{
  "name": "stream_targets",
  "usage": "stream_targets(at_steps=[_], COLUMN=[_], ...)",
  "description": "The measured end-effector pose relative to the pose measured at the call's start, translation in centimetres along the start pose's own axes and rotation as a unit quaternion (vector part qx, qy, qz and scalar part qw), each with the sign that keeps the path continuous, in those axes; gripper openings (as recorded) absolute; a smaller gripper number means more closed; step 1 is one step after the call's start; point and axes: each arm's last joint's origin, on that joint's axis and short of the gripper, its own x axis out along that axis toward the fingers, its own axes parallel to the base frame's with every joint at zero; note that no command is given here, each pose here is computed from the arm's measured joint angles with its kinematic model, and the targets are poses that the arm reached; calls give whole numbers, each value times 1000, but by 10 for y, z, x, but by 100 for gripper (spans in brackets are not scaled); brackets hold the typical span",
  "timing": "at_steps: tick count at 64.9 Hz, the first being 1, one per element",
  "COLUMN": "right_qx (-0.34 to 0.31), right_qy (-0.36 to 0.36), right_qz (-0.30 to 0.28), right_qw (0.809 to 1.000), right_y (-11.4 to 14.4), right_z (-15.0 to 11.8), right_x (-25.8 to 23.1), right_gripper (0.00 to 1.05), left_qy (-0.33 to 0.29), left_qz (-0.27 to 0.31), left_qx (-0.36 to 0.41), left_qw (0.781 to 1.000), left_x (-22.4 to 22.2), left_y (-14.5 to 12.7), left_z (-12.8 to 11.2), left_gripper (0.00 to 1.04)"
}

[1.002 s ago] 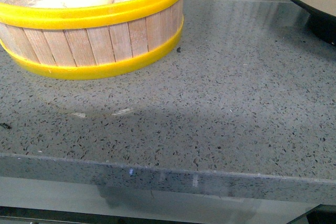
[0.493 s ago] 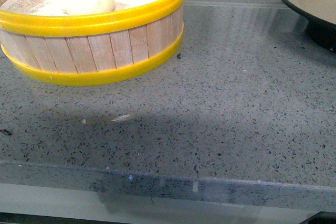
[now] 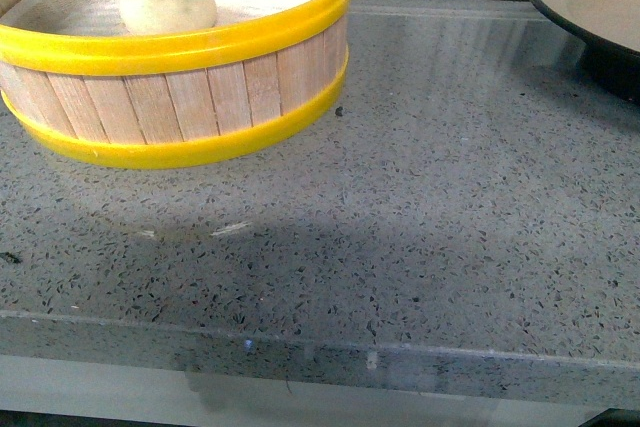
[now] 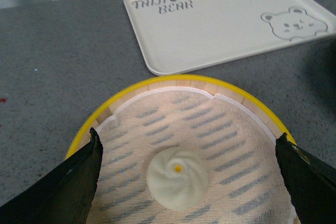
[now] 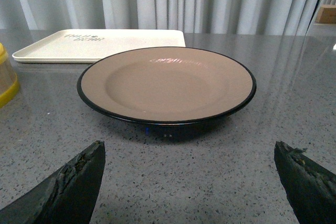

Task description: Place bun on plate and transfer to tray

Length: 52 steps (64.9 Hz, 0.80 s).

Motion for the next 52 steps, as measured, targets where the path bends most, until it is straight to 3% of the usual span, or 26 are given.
stream_targets(at_steps=[21,52], right_qx=[0,0], right_qy=[0,0], right_qz=[0,0], right_qw=[1000,1000], right_y=[0,0], right_z=[0,0], right_x=[0,0], right_gripper=[96,96], left_qy=[82,130], left_qz=[-6,19], left_qx=[42,69], left_qw=[996,989], left_x=[35,58], left_y=[-11,-7], left_z=[-20,-24], left_gripper=[98,98])
